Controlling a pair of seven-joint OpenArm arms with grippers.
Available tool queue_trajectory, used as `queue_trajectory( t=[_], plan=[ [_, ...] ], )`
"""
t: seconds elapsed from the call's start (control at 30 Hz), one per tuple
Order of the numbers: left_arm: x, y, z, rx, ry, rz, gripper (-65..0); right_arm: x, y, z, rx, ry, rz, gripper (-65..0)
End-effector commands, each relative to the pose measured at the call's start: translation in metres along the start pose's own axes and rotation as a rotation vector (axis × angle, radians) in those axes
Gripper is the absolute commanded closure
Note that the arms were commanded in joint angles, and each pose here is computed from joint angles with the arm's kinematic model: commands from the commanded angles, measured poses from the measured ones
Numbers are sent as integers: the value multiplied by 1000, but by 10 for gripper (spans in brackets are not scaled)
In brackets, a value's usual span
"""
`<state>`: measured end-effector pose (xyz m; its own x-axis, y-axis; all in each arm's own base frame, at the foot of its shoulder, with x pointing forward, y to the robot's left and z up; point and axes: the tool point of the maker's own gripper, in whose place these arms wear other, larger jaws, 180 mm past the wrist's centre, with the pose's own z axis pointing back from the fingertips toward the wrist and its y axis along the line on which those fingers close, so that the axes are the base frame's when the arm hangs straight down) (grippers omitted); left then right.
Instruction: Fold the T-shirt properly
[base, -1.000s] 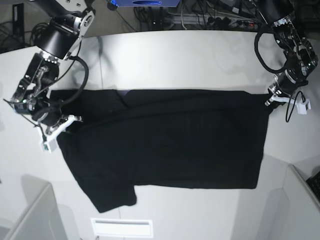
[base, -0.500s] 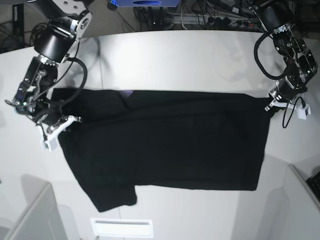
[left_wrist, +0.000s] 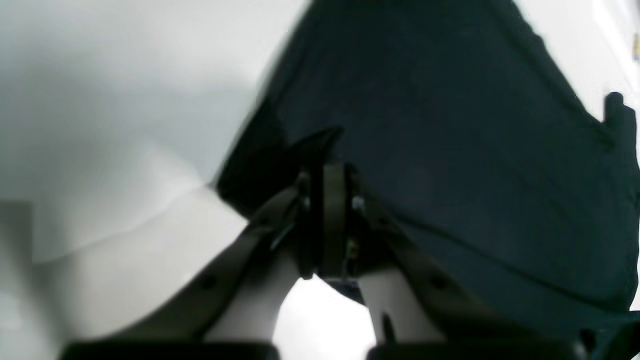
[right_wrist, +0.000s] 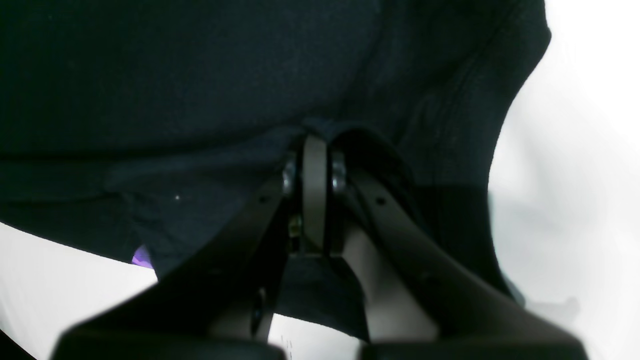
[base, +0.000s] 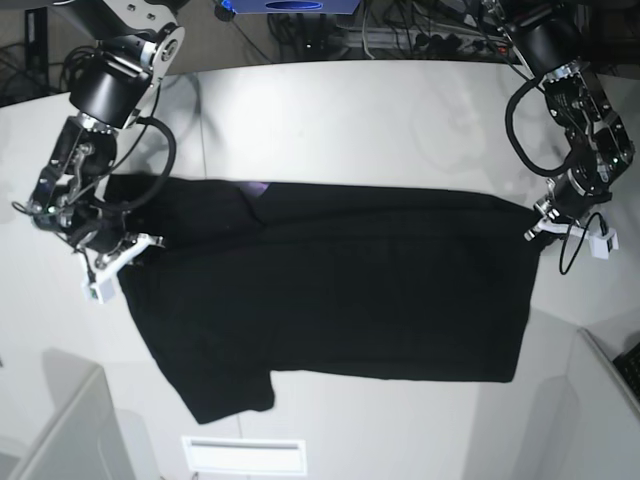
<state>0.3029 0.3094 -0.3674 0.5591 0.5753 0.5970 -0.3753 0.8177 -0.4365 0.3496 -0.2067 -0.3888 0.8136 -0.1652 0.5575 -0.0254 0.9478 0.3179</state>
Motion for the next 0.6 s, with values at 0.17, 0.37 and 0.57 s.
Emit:
queue_trajectory(
  t=[0.17,0.37,0.57],
  plan=[
    [21,-4,-5,-16,-40,10,0,31,3,7,6,-78,21,0],
    [23,-4,-11,-20,-36,32,0,39,26,-3,43,-74,97,0],
    [31,-3,-16,7,-44,14,0,42,29,-13,63,-70,84,0]
  ],
)
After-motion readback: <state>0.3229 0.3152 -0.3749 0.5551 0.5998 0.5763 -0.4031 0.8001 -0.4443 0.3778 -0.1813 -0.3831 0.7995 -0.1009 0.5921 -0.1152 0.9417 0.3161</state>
